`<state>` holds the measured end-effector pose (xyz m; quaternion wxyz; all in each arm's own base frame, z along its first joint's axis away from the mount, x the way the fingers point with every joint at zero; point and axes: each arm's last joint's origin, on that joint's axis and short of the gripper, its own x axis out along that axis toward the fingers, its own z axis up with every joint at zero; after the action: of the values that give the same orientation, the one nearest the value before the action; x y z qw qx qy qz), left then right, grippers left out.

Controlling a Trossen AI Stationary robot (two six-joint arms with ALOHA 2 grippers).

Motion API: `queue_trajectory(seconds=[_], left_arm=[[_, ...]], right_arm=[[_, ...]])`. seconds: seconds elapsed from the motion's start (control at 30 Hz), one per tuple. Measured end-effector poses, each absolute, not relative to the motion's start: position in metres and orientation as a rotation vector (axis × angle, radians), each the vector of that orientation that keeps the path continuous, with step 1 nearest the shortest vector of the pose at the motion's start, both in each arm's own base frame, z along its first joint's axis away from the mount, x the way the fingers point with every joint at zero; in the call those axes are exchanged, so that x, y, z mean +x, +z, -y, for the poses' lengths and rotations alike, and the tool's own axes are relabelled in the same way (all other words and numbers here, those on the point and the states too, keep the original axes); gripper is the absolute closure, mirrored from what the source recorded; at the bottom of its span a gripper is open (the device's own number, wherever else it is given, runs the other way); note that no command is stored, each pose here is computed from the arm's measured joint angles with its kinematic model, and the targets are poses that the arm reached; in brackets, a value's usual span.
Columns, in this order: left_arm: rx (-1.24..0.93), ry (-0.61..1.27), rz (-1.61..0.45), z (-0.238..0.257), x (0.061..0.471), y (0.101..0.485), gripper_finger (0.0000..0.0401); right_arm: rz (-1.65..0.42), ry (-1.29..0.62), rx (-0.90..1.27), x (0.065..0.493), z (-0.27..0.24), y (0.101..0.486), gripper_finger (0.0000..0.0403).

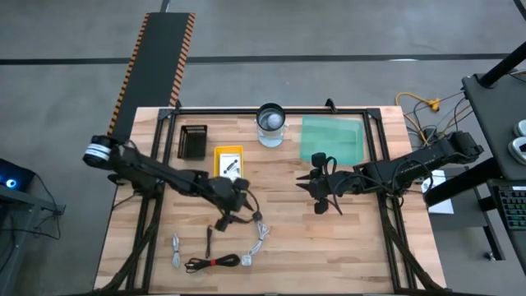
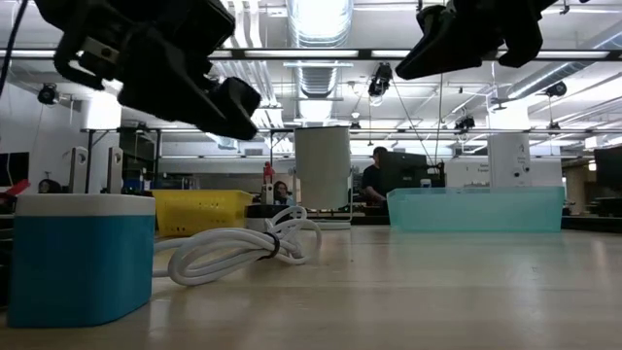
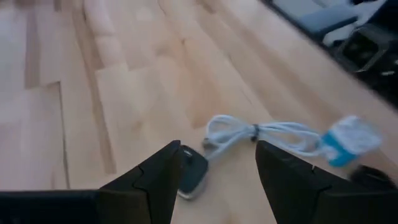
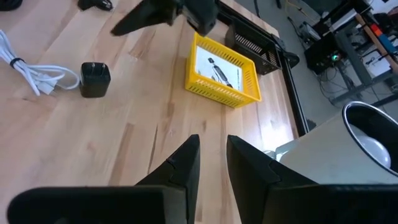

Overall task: Pick and place items into bin
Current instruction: Put the black charger adapter into the black bin

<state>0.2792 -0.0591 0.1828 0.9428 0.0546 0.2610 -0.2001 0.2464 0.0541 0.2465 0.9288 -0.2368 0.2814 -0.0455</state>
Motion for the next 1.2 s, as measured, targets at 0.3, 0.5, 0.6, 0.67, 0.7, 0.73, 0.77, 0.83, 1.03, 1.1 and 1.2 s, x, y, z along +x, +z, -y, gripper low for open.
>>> queue_trajectory(seconds=[0.3, 0.5, 0.6, 0.67, 0.7, 0.73, 0.77, 0.83, 1.03, 1.1, 1.2], left_arm=[[0.160, -0.261, -0.569, 0.063, 0.294, 0.164, 0.0210], [0.156, -0.293, -0.578, 0.067, 0.298, 0.154, 0.0210], [0.160, -0.293, -0.593, 0.067, 0.298, 0.149, 0.0210], [0.162, -0.293, -0.609, 0.067, 0.299, 0.144, 0.0210], [0.163, -0.293, -0.620, 0.067, 0.299, 0.142, 0.0210], [0.163, -0.294, -0.626, 0.067, 0.299, 0.140, 0.0210], [0.164, -0.294, -0.627, 0.067, 0.300, 0.138, 0.0210], [0.165, -0.294, -0.638, 0.068, 0.301, 0.134, 0.0210], [0.168, -0.295, -0.612, 0.069, 0.306, 0.127, 0.0210], [0.169, -0.294, -0.611, 0.069, 0.307, 0.125, 0.0210], [0.168, -0.294, -0.603, 0.069, 0.308, 0.124, 0.0210]], right_arm=[[-0.623, -0.101, -0.451, 0.244, -0.053, 0.242, 0.0335], [-0.636, -0.098, -0.457, 0.243, -0.053, 0.241, 0.0335], [-0.636, -0.096, -0.463, 0.243, -0.053, 0.241, 0.0335], [-0.636, -0.096, -0.463, 0.243, -0.053, 0.241, 0.0335], [-0.636, -0.096, -0.464, 0.243, -0.053, 0.241, 0.0335], [-0.636, -0.096, -0.466, 0.243, -0.053, 0.241, 0.0335], [-0.636, -0.095, -0.466, 0.243, -0.053, 0.241, 0.0335], [-0.636, -0.095, -0.466, 0.243, -0.053, 0.241, 0.0335], [-0.637, -0.090, -0.481, 0.243, -0.053, 0.241, 0.0335], [-0.637, -0.089, -0.488, 0.243, -0.053, 0.241, 0.0335], [-0.635, -0.089, -0.487, 0.243, -0.053, 0.241, 0.0335]])
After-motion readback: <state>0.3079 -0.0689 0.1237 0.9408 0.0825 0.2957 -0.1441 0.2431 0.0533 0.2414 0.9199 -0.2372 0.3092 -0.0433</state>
